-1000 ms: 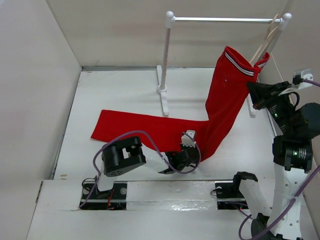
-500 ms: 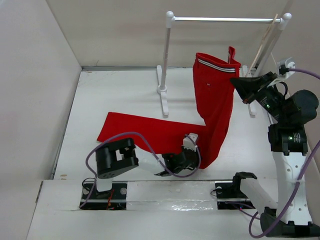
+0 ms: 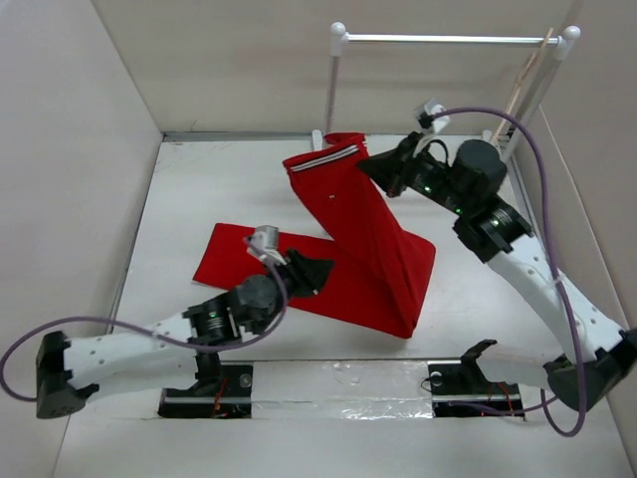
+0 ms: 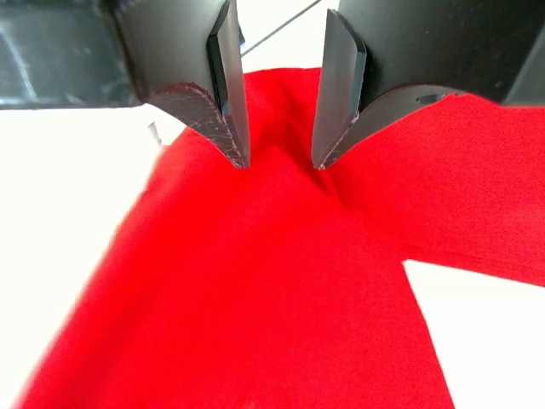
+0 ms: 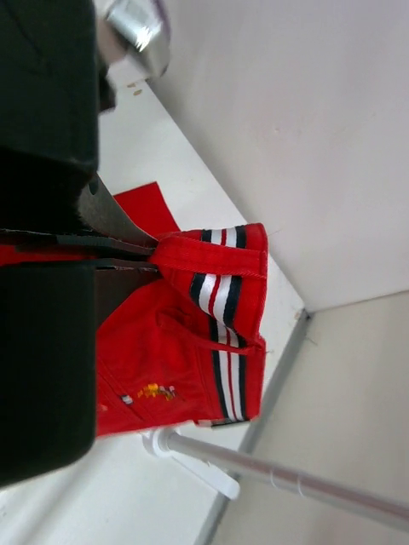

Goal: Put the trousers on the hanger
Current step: Fold the trousers at the center of the board.

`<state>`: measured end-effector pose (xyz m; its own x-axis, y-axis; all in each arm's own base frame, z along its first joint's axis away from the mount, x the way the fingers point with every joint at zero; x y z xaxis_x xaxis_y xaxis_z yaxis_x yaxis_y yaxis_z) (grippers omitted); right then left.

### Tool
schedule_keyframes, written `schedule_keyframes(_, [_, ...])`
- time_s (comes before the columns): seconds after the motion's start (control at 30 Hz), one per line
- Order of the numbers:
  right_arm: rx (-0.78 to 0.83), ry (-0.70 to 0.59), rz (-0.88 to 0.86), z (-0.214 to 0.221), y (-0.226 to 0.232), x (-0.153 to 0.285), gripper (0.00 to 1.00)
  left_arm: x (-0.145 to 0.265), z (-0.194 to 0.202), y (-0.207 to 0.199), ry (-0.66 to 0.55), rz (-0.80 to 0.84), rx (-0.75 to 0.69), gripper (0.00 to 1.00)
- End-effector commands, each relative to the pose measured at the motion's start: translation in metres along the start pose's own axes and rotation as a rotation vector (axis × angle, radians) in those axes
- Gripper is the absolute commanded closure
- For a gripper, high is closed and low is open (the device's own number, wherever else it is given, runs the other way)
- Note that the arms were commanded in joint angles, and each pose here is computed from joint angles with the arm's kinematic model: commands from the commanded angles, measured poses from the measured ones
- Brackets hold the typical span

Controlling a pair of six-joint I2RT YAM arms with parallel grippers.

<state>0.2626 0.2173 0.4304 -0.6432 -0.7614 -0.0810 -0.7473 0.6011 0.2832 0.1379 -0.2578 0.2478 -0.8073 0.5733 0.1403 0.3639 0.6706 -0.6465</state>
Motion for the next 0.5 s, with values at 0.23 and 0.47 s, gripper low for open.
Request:
schedule_keyframes(0.23, [-0.021,-0.186,0.063,-0.041,-0.016,-0.083,1.00,0.069,-0.049,0.054,-0.072,-0.169,0.034,0.68])
schedule_keyframes(0.47, [-0.003,-0.139,0.120,-0.028,-0.016,-0.125,1.00,0.097,-0.083,0.056,-0.152,-0.157,0.061,0.68])
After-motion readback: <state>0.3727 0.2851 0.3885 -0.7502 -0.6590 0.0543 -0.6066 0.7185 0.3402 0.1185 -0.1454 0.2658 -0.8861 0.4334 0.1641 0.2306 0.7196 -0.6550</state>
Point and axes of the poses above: each gripper's point midway between its finger pads, its own x axis back along the fingers, its own y axis along the line the jaws close on, z = x × y, the point moved 5 cm from there along x, back along the fingers, and after that the axes turned 3 degrees about -x, right-handed, at the moved point
